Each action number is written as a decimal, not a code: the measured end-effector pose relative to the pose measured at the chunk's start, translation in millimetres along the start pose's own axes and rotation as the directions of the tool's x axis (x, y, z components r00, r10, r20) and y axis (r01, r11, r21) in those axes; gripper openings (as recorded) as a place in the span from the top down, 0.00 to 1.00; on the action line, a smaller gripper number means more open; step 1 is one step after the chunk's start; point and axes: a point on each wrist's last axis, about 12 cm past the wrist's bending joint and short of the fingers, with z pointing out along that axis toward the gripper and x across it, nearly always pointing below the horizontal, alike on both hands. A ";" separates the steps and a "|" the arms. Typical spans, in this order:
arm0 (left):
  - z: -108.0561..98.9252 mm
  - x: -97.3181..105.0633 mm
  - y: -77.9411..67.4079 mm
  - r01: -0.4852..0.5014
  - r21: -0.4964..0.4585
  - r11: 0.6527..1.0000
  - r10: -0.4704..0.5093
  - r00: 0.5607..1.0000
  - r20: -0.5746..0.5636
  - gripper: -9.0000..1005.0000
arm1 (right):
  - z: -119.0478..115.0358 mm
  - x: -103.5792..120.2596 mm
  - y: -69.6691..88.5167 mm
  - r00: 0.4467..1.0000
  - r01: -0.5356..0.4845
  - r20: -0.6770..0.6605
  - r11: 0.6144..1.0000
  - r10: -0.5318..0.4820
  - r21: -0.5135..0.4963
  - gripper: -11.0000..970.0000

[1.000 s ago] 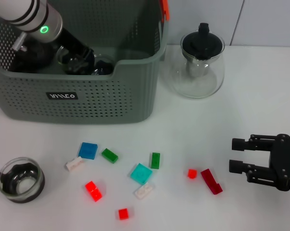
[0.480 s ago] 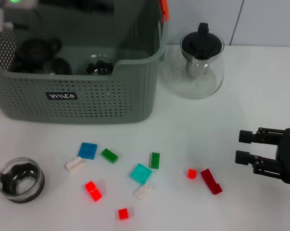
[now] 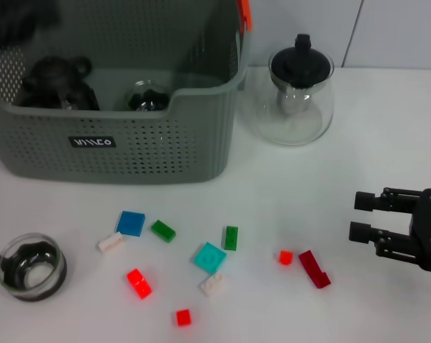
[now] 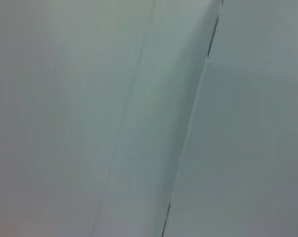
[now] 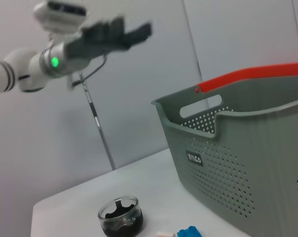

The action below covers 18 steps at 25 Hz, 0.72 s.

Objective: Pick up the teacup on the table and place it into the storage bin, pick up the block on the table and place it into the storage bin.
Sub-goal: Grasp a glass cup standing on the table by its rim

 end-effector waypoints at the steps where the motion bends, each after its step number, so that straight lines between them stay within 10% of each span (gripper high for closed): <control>1: -7.6 6.2 -3.8 -0.018 -0.013 1.000 0.017 0.999 -0.028 0.33 | -0.2 0.0 -0.1 1.000 0.000 -0.001 1.000 0.000 0.000 0.39; 10: -48.7 42.8 -39.3 -0.086 -0.154 0.984 -0.008 0.849 -0.529 0.34 | -2.3 -0.6 -0.9 0.999 -0.037 -0.004 0.999 0.037 0.004 0.39; 18: -31.6 55.2 -33.4 -0.104 -0.286 0.953 -0.156 0.642 -0.751 0.35 | -1.6 -0.1 -0.5 0.999 -0.040 -0.005 0.999 0.040 0.002 0.39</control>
